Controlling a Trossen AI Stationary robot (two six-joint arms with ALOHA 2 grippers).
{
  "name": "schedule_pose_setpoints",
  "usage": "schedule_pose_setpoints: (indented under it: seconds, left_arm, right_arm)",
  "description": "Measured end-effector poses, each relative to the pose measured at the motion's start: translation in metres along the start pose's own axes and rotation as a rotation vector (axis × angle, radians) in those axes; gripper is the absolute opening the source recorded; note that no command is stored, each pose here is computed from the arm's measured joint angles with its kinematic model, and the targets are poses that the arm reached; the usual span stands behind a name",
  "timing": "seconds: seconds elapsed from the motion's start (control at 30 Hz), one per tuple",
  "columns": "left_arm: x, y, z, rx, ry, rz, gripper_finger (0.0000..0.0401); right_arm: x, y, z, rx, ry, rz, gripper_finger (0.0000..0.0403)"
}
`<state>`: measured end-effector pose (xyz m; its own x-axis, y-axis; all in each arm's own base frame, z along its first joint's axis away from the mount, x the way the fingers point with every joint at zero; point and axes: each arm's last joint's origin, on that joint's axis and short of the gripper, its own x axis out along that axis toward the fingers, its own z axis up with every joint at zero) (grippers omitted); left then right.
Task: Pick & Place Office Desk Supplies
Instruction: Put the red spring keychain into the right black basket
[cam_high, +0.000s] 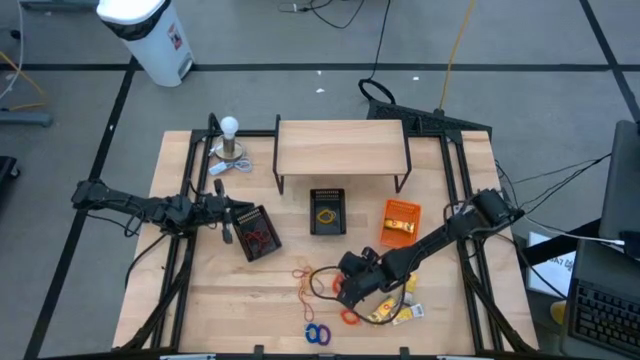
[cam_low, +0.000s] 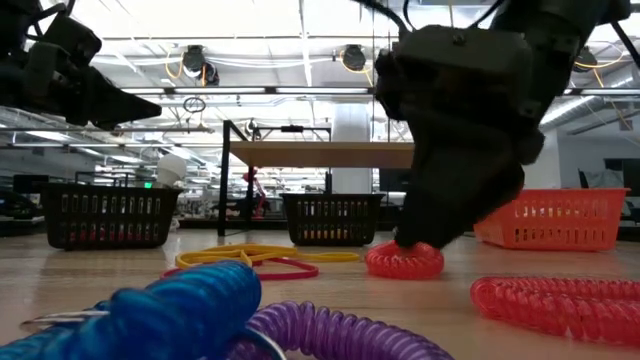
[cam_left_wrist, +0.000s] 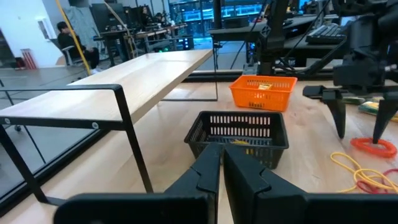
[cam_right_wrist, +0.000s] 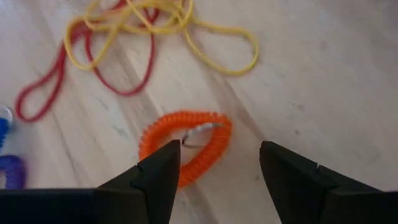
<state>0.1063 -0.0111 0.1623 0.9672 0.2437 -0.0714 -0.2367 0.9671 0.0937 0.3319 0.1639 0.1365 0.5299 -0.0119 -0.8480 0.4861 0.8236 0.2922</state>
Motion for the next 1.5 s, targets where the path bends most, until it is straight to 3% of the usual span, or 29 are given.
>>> schedule_pose_setpoints:
  seconds: [0.27,0.37,0.47,0.63,0.83,1.03,1.27,1.37,1.5]
  left_arm:
    - [0.0,0.0,0.0,-0.012,0.0,0.0,0.0024]
    - [0.0,0.0,0.0,-0.019,0.0,0.001,0.0024]
    - [0.0,0.0,0.0,-0.034,0.0,0.001,0.0024]
    - [0.0,0.0,0.001,-0.036,-0.007,0.001,0.0024]
    - [0.0,0.0,0.001,-0.04,-0.009,0.001,0.0024]
    - [0.0,0.0,0.001,-0.04,-0.009,0.001,0.0024]
    - [0.0,0.001,0.007,-0.041,-0.064,0.004,0.0024]
    - [0.0,0.001,0.009,-0.014,-0.084,0.007,0.0024]
    - [-0.001,0.001,0.013,0.003,-0.125,0.011,0.0024]
  right_arm:
    - [0.014,-0.002,-0.006,-0.042,0.009,-0.032,0.0207]
    - [0.018,-0.003,-0.008,-0.029,0.019,-0.043,0.0189]
    - [0.017,-0.003,-0.007,-0.029,0.007,-0.05,0.0141]
    - [0.002,0.002,-0.006,-0.093,-0.012,-0.014,0.0027]
    - [-0.048,0.021,0.007,-0.223,-0.109,0.164,0.0032]
    - [-0.132,0.038,0.02,-0.487,-0.394,0.361,0.001]
    - [-0.197,-0.007,0.014,-0.596,-0.617,0.32,0.0011]
    - [-0.207,-0.034,0.007,-0.607,-0.682,0.336,0.001]
    - [-0.209,-0.077,-0.003,-0.632,-0.742,0.277,0.001]
